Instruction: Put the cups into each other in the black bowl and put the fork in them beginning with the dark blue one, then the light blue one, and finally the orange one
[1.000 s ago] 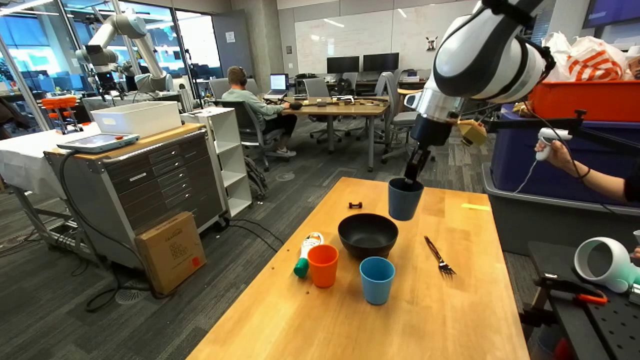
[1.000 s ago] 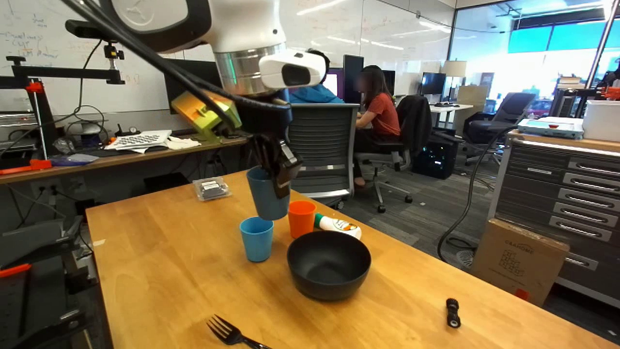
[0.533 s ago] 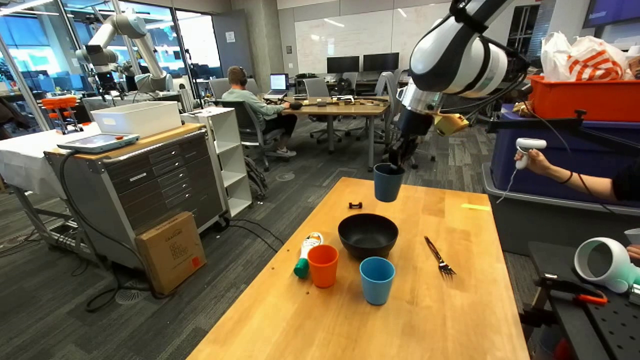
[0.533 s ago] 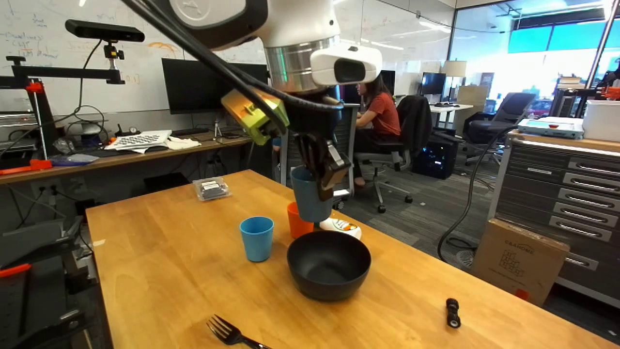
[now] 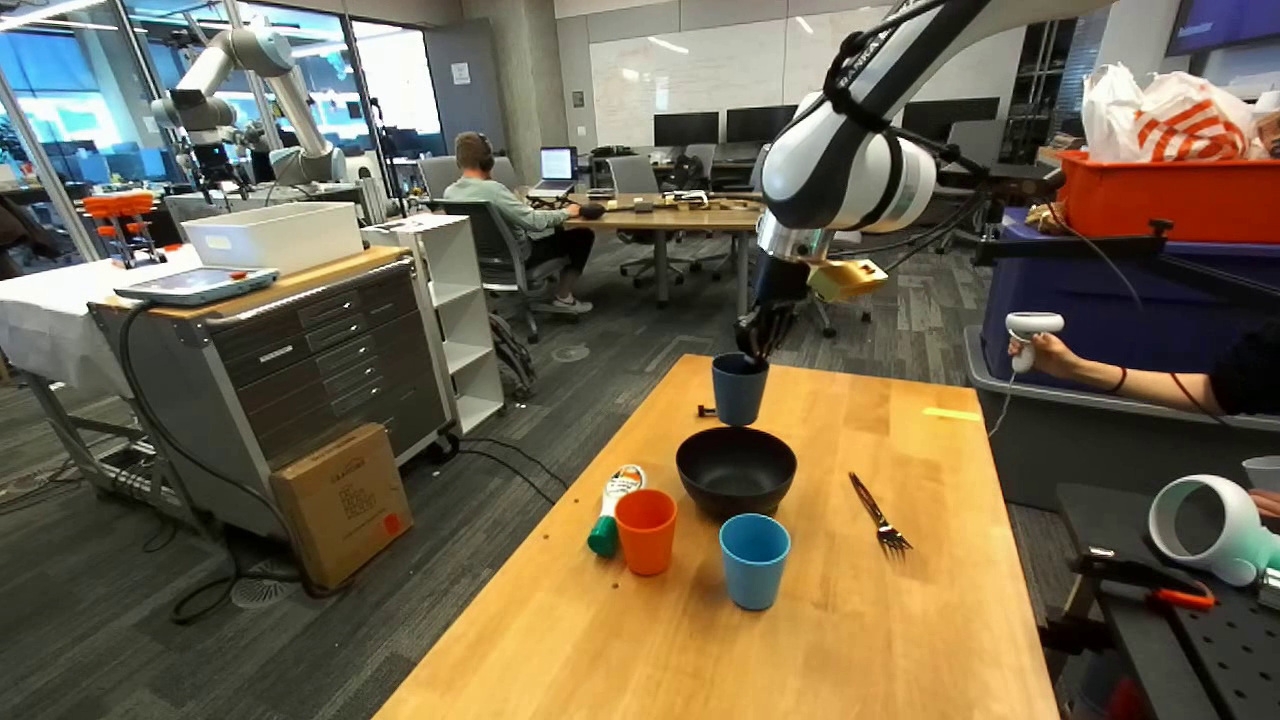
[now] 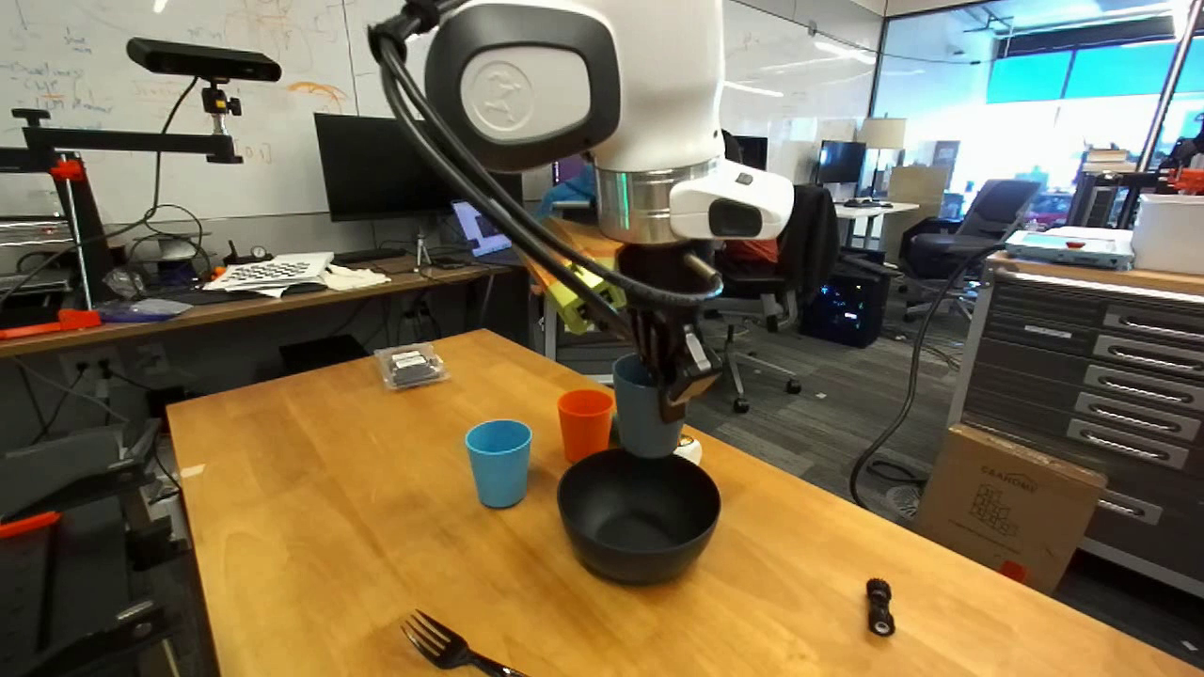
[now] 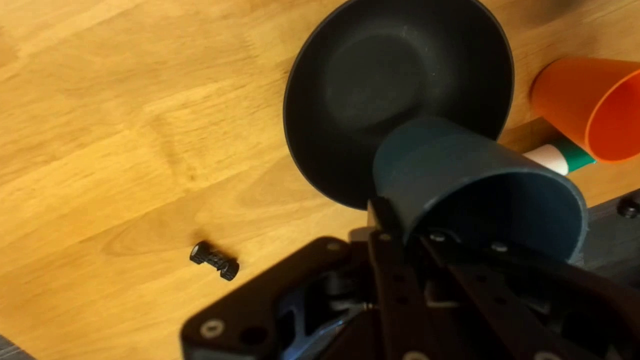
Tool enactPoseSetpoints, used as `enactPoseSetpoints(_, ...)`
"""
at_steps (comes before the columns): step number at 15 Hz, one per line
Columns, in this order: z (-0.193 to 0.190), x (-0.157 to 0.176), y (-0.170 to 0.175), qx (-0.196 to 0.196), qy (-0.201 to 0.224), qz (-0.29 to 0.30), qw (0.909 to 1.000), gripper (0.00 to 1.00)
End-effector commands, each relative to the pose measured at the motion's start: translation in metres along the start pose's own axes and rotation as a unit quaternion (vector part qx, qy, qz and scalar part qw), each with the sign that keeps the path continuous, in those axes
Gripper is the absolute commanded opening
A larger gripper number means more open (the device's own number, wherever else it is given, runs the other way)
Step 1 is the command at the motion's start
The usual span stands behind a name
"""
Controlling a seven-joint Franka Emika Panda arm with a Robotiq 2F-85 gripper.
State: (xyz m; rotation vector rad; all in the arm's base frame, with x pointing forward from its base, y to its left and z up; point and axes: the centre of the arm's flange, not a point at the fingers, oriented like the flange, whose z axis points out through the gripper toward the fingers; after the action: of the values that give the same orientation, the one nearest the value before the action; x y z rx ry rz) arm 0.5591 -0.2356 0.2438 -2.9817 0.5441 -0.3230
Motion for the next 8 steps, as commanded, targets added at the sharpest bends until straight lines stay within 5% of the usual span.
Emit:
enactPoseSetpoints(1,0.033,0.025,0.000,-0.003,-0.024,0.015,0.9996,0.03)
enactPoseSetpoints(8,0.088,0.009,0.000,0.000,-0.059,0.024,0.9980,0.01)
